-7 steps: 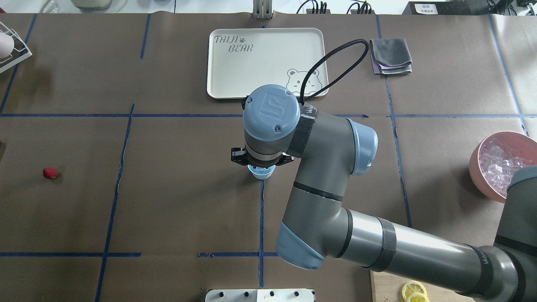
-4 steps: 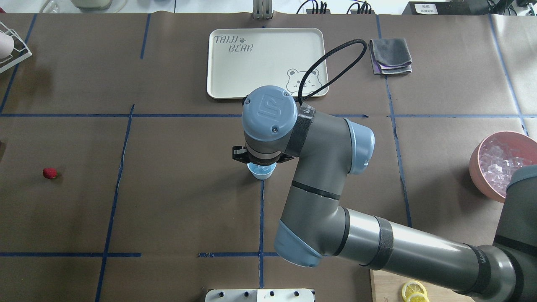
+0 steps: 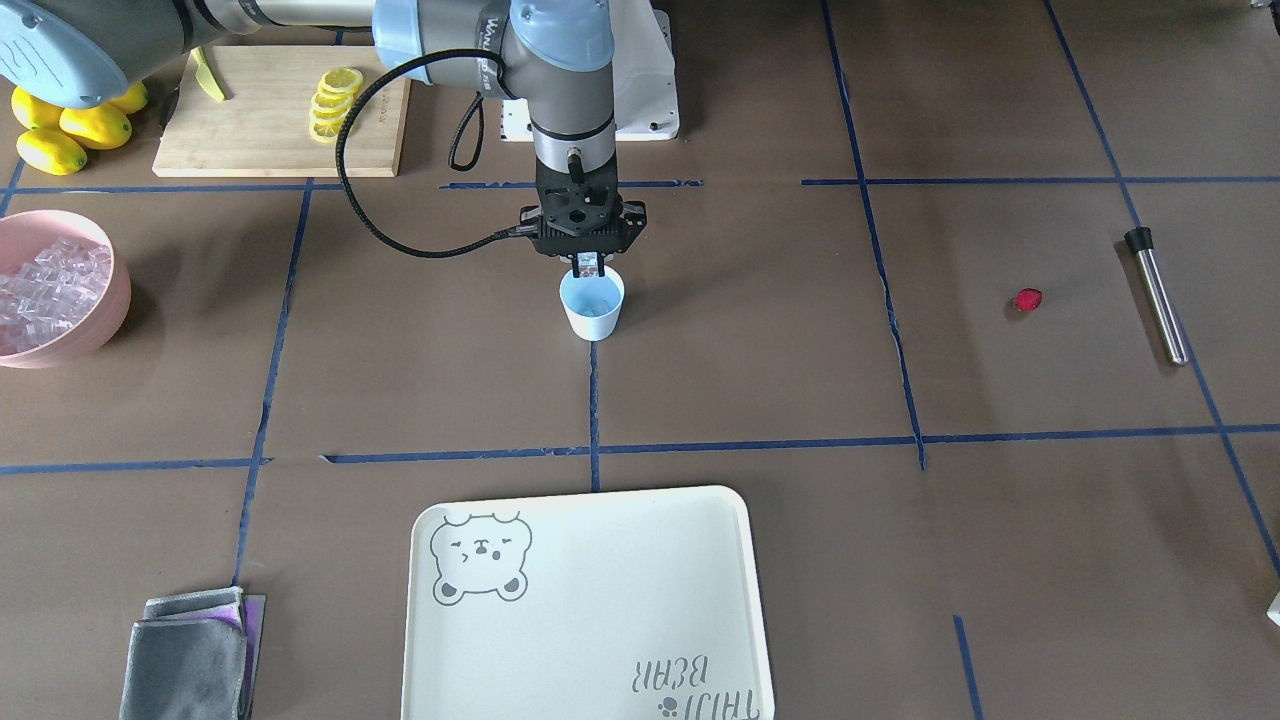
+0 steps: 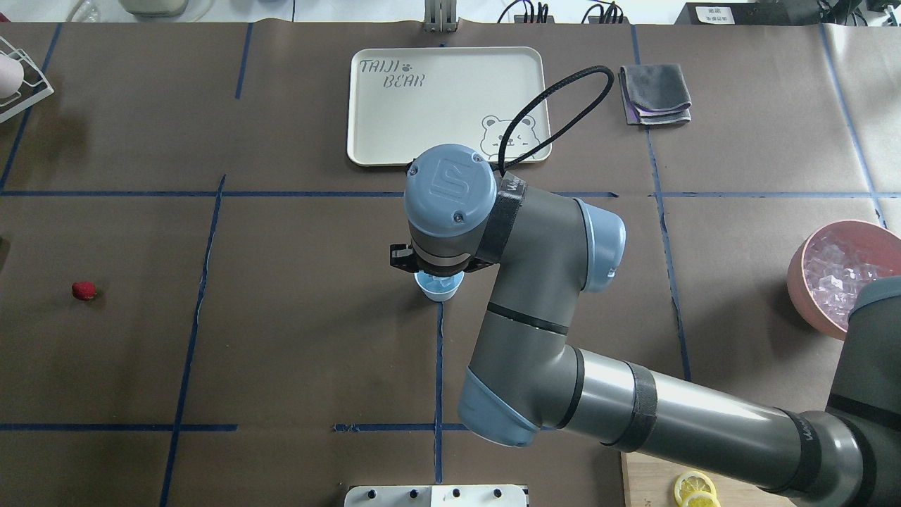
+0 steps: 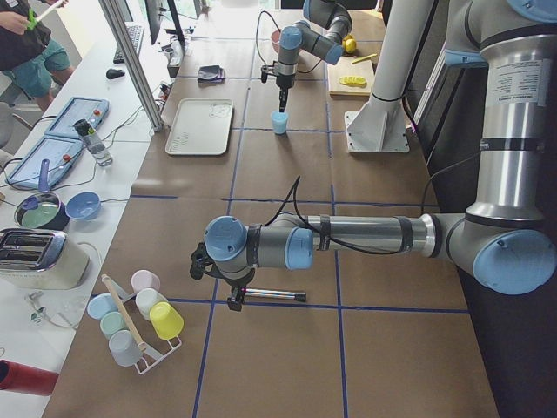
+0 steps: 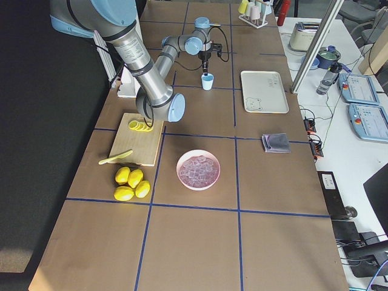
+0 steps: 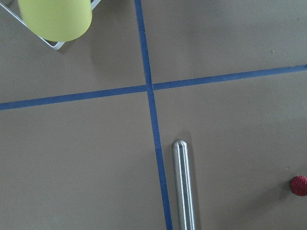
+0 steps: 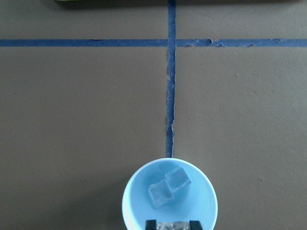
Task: Mash ice and strawberries in cup
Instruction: 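Open the right gripper to drop the ice cube into the cup, then move the right gripper back past the bowl while the left arm reaches toward the strawberry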
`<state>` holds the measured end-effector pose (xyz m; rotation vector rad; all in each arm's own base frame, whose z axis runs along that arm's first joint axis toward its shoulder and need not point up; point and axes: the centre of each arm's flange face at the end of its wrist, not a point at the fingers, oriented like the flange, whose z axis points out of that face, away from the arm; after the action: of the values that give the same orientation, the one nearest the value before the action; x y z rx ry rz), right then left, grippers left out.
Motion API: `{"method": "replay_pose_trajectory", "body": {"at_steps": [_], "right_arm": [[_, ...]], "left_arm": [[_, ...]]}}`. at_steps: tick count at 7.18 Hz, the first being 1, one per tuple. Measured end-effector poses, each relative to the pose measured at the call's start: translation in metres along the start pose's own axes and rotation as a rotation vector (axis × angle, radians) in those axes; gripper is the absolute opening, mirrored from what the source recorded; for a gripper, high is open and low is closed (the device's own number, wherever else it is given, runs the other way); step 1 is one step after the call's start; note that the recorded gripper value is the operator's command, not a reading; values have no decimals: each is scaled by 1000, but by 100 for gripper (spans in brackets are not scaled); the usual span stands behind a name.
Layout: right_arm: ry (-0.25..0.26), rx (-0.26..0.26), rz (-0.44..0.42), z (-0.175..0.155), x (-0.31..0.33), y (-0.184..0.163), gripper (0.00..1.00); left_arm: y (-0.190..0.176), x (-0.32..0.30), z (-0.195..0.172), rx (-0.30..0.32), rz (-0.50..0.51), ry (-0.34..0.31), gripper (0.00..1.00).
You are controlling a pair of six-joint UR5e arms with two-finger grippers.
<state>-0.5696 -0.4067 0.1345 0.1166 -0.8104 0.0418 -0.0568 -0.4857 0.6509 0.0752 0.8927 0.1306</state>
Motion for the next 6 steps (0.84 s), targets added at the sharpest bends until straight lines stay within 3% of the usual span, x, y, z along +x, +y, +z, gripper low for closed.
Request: {"method": "replay_pose_trajectory", "body": {"at_steps": [2, 3, 4, 6], "right_arm": [[-35, 12, 0, -2, -3, -1, 48], [-43, 15, 1, -2, -4, -1, 67], [-47, 16, 2, -2, -4, -1, 99], [-52, 20, 4, -6, -3, -4, 99]], "left_arm": [[0, 0, 0, 0, 0, 0, 100], [0, 0, 0, 0, 0, 0, 100], [0, 0, 0, 1, 1, 1, 100], [-3, 6, 0, 1, 13, 1, 100]]}}
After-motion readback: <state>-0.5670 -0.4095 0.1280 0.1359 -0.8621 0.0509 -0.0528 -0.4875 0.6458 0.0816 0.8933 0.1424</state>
